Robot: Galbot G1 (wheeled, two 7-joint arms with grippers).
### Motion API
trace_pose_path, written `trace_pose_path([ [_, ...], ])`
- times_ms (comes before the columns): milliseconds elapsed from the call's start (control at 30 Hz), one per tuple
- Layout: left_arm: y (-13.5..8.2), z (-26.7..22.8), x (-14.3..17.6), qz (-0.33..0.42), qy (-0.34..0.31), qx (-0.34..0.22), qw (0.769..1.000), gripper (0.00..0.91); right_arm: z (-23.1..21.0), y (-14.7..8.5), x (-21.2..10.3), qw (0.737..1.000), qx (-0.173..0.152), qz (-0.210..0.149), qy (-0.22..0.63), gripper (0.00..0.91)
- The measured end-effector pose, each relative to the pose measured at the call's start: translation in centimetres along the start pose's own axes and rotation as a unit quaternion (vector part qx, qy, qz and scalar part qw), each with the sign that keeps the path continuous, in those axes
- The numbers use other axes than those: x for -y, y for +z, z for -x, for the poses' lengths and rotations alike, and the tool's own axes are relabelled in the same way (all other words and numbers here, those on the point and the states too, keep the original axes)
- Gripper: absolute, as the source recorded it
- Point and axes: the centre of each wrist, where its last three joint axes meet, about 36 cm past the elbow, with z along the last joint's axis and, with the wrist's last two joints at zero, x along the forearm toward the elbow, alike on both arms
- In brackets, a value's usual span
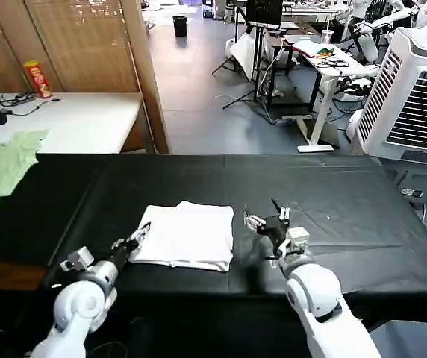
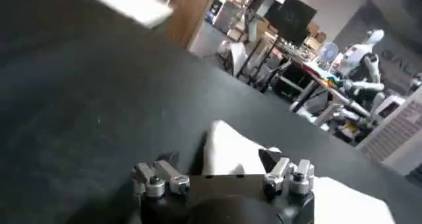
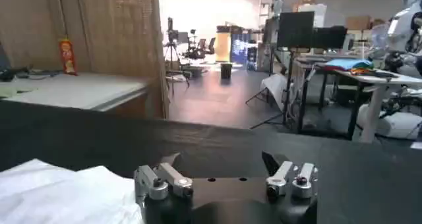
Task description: Fold and organize the clothes.
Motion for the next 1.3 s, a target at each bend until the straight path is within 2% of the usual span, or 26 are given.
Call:
trace_pose_path([
  [33, 0.0, 0.0, -0.1, -0.005, 0.001, -0.002, 1.0, 0.0, -0.1, 0.0, 0.0, 1.0, 0.0, 0.001, 0.001, 0.878],
  [200, -0.3, 0.0, -0.4, -0.022, 0.005, -0.007, 1.0, 0.0, -0.3, 0.1, 0.2, 1.0, 0.0, 0.003, 0.005, 0.878],
  [333, -0.8, -0.2, -0.1, -0.007, 0.001, -0.002, 1.0, 0.0, -0.5, 0.2, 0.3, 1.0, 0.0, 0.007, 0.008, 0.878],
  [533, -2.4, -1.0, 0.4, 0.091, -0.028, 0.017, 0.995, 0.0, -1.0, 0.3, 0.7, 1.0, -0.002, 0.006, 0.02, 0.878],
  [667, -4.4, -1.9, -0.2, 0.161, -0.056, 0.035, 0.985, 0.0, -1.4, 0.5, 1.1, 1.0, -0.006, 0.006, 0.027, 0.878],
  [900, -10.3, -4.6, -2.7, 0.298, -0.107, 0.071, 0.946, 0.0, -1.6, 0.7, 1.3, 0.999, -0.008, 0.001, 0.036, 0.878],
  [1100, -16.2, -7.1, -2.2, 0.409, -0.144, 0.128, 0.892, 0.0, -1.6, 0.8, 0.9, 0.999, -0.008, 0.005, 0.034, 0.878],
  [1200, -16.7, -7.8, -0.7, 0.456, -0.155, 0.15, 0.863, 0.0, -1.6, 1.0, 0.6, 0.999, -0.01, 0.006, 0.033, 0.878],
  [1300, -15.3, -8.1, 1.6, 0.484, -0.145, 0.161, 0.848, 0.0, -1.7, 1.2, 0.4, 0.999, -0.013, 0.005, 0.032, 0.878],
])
